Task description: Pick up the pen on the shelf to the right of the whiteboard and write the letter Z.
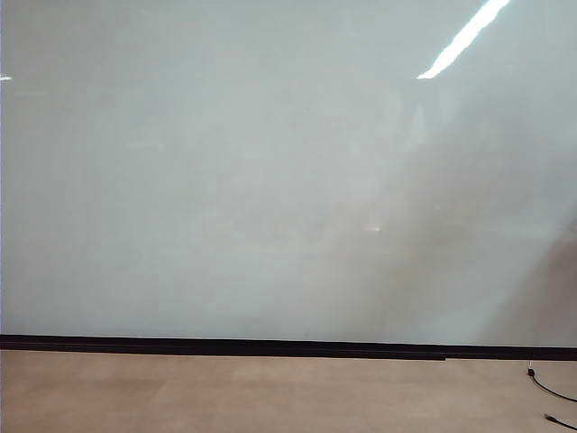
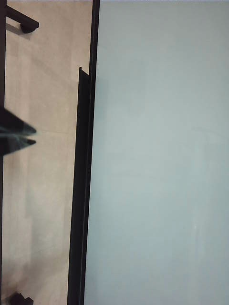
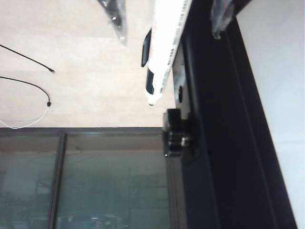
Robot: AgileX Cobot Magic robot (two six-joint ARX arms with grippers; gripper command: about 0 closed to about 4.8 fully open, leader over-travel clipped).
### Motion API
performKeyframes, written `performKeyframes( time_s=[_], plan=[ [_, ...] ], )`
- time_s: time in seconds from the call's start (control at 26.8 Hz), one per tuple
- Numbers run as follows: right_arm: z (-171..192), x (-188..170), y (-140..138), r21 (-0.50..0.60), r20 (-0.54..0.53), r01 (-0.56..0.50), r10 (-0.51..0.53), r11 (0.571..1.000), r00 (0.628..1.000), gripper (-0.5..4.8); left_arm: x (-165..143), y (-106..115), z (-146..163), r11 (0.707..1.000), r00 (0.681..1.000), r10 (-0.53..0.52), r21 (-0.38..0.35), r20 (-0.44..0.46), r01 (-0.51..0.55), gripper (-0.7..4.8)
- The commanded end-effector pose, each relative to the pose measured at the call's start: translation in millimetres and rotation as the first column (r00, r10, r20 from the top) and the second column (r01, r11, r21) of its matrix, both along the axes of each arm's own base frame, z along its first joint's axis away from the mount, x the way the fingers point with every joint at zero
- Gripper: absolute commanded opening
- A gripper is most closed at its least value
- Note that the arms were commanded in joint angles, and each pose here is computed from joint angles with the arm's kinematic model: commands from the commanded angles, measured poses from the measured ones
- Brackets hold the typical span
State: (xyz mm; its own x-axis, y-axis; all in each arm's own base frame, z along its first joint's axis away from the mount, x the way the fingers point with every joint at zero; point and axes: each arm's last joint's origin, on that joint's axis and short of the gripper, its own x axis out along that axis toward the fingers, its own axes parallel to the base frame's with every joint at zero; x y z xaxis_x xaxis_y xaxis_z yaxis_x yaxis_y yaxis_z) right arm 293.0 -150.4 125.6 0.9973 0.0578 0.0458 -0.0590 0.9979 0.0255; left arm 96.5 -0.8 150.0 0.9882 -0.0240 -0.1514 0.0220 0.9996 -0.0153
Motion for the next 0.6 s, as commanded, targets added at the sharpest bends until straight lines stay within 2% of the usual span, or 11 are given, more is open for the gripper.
performKeyframes(
  time_s=[0.04,0.15,0.37,0.45,0.48,0.52,0.6],
  plan=[
    [3.4,0.6,-0.3,-0.013,0.02,-0.006,0.006,1.0,1.0,2.28,0.1,0.0,1.9,1.0,1.0,-0.001,0.004,0.014,0.001,-0.05],
    [3.4,0.6,-0.2,-0.013,0.02,-0.007,0.007,1.0,1.0,1.97,0.1,0.0,1.9,1.0,1.0,-0.001,0.004,0.014,0.001,-0.04],
    [3.4,0.6,0.1,-0.013,0.019,-0.01,0.011,1.0,1.0,1.95,0.1,0.0,1.9,1.0,1.0,-0.001,0.004,0.014,0.001,-0.04],
    [3.4,0.6,0.1,-0.013,0.019,-0.011,0.011,1.0,1.0,1.45,0.1,0.0,1.9,1.0,1.0,-0.001,0.004,0.014,0.001,-0.04],
    [3.3,0.6,0.4,-0.013,0.019,-0.018,0.018,1.0,1.0,0.22,0.1,0.0,1.9,1.0,1.0,-0.001,0.004,0.014,0.001,-0.04],
    [3.5,0.7,0.5,-0.014,0.02,-0.024,0.024,1.0,1.0,-0.02,0.1,0.0,1.9,1.0,1.0,-0.001,0.004,0.014,0.001,-0.04],
    [3.5,0.8,1.1,-0.014,0.019,-0.028,0.028,1.0,0.999,-0.05,0.1,0.0,1.9,1.0,1.0,-0.001,0.004,0.014,0.001,-0.04]
  ],
)
